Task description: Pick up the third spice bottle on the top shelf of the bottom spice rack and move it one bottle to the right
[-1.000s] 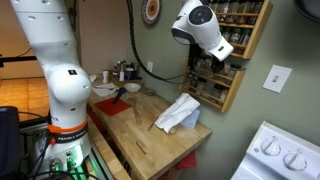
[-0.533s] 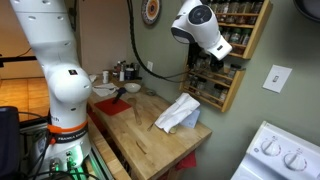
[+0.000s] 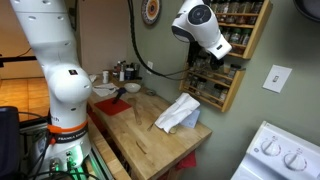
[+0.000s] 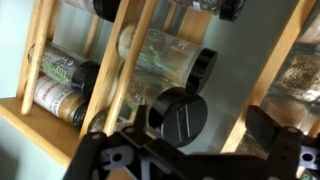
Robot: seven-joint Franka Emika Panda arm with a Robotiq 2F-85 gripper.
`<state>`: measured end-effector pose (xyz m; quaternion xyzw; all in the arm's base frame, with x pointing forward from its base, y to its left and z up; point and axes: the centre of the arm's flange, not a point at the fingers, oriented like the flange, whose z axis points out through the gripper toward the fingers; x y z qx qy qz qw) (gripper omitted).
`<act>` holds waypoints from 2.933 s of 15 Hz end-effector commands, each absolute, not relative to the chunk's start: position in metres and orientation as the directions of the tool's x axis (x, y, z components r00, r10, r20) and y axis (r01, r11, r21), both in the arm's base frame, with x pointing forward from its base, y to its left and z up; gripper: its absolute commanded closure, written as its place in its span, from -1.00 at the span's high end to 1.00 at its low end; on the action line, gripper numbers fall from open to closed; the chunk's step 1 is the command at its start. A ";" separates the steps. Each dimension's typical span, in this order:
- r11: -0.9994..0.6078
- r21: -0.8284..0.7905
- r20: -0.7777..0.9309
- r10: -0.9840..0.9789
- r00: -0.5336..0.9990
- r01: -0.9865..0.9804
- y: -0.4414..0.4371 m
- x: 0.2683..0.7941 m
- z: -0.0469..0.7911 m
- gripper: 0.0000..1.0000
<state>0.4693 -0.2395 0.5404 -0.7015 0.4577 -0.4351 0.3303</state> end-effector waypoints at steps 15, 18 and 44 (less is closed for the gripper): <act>-0.291 -0.910 0.270 -0.956 0.110 -0.295 -0.236 0.475 0.546 1.00; -0.303 -0.910 0.282 -0.953 0.115 -0.282 -0.237 0.472 0.545 1.00; -0.869 -0.486 0.705 -0.326 0.630 0.095 -0.268 0.350 0.593 1.00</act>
